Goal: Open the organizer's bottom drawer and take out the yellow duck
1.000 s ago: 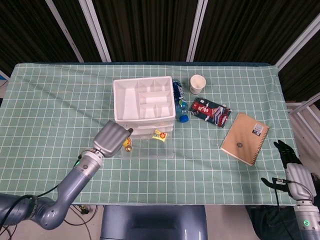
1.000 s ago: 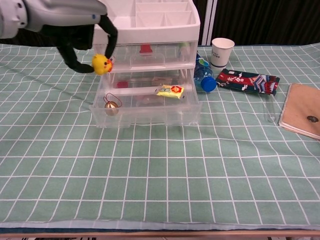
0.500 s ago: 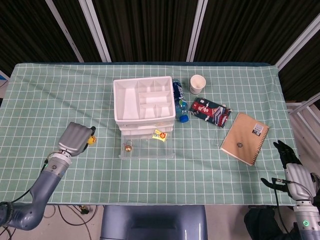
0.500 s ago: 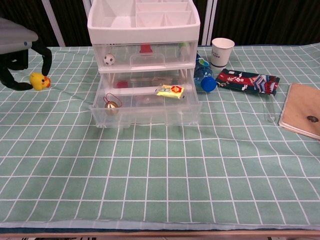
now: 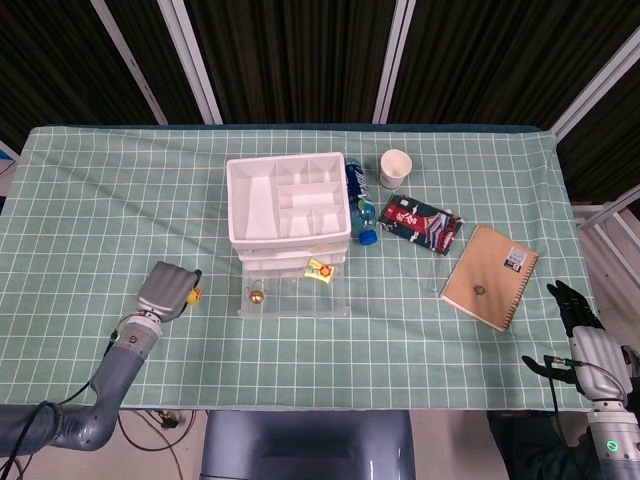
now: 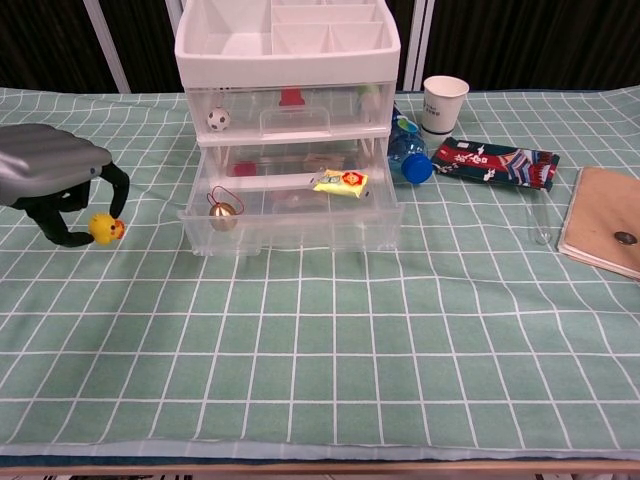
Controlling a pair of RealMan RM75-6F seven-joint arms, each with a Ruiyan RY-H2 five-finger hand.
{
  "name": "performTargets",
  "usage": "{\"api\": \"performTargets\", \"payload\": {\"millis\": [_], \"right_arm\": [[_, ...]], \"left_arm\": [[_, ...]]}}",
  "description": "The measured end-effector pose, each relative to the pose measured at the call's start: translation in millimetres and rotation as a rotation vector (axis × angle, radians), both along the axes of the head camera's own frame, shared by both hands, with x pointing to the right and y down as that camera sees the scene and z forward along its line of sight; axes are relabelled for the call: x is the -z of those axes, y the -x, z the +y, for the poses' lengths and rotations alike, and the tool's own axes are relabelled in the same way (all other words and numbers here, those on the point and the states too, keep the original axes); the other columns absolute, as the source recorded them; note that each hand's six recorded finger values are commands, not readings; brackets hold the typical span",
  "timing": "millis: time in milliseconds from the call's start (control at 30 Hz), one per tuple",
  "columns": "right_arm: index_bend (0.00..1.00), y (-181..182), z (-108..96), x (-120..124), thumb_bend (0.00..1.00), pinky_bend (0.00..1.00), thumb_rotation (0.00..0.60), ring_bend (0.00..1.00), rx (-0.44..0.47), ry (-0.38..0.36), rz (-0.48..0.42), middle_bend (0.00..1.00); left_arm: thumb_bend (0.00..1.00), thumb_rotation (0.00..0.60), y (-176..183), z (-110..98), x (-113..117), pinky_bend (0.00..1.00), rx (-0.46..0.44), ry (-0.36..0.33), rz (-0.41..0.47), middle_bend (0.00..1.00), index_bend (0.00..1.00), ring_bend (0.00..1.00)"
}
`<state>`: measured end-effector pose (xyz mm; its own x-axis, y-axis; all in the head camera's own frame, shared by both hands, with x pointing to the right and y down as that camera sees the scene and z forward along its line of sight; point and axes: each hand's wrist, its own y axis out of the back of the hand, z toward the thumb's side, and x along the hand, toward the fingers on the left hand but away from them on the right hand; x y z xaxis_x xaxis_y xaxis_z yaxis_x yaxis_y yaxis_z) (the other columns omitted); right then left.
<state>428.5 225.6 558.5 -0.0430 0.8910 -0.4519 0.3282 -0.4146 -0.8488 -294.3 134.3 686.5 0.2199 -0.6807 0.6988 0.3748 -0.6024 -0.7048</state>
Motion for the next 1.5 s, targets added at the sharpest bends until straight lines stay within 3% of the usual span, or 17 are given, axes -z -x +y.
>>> {"api": "performTargets", "payload": {"millis": [333, 567, 767, 833, 900, 1033, 1100, 1200, 1267, 1333, 1500], "right_arm": [[0.0, 0.1, 0.2, -0.3, 0.04, 0.22, 0.6, 0.0, 0.0, 0.001, 0.002, 0.0], [0.0, 0.0, 0.3, 0.0, 0.04, 0.22, 0.6, 0.0, 0.0, 0.0, 0.003, 0.0], [0.0, 0.0, 0.4, 0.2, 0.04, 0.22, 0.6, 0.0, 0.0, 0.0, 0.002, 0.0], [0.0, -0.2, 0.2, 0.3, 0.04, 0.22, 0.6, 0.0, -0.001, -0.001, 0.002, 0.0], [0.0, -0.3, 0.2, 0.2, 0.04, 0.22, 0.6, 0.0, 0.0, -0.001, 0.002, 0.0], [0.0, -0.4, 0.0, 0.3, 0.04, 0.22, 0.6, 0.0, 0.005, -0.002, 0.007, 0.0], [0.0, -0.5, -0.4, 0.9, 0.04, 0.22, 0.6, 0.0, 0.013, -0.006, 0.015, 0.0], [0.0, 0.1, -1.0, 2.1, 0.04, 0.22, 0.6, 0.0, 0.036, -0.019, 0.039, 0.0], [0.0, 1.0, -0.8, 2.3, 0.04, 0.22, 0.6, 0.0, 0.05, -0.026, 0.052, 0.0], [0.0, 1.4, -0.7, 2.4, 0.04, 0.22, 0.6, 0.0, 0.057, -0.033, 0.061, 0.0], [0.0, 1.1, -1.0, 2.4, 0.04, 0.22, 0.6, 0.0, 0.07, -0.044, 0.082, 0.0]], "left_arm": [[0.26, 0.6, -1.6, 12.5, -16.5, 1.0, -0.011, 0.032, -0.034, 1.0, 0.52, 1.0], [0.14, 0.6, 1.4, 14.1, -17.2, 1.0, 0.002, 0.03, -0.042, 1.0, 0.42, 1.0], [0.12, 0.6, 2.4, 11.2, -10.1, 1.0, 0.02, 0.005, -0.024, 1.0, 0.34, 1.0], [0.12, 0.6, 2.7, 9.5, -5.7, 1.0, 0.032, -0.01, -0.01, 0.97, 0.32, 0.98], [0.12, 0.6, 3.7, 6.9, 1.3, 0.98, 0.049, -0.035, 0.011, 0.88, 0.3, 0.92], [0.13, 0.6, 8.0, 2.8, 19.1, 0.74, 0.086, -0.107, 0.065, 0.49, 0.22, 0.65], [0.13, 0.6, 13.0, 2.1, 31.7, 0.63, 0.11, -0.161, 0.099, 0.37, 0.2, 0.5], [0.13, 0.6, 21.7, 4.5, 52.2, 0.34, 0.136, -0.247, 0.152, 0.11, 0.07, 0.18], [0.12, 0.6, 30.0, 10.6, 66.8, 0.21, 0.15, -0.3, 0.192, 0.02, 0.02, 0.06], [0.1, 0.6, 41.2, 19.6, 78.9, 0.11, 0.165, -0.337, 0.218, 0.0, 0.0, 0.01], [0.07, 0.6, 81.6, 48.5, 103.0, 0.02, 0.225, -0.397, 0.223, 0.0, 0.0, 0.0]]}}
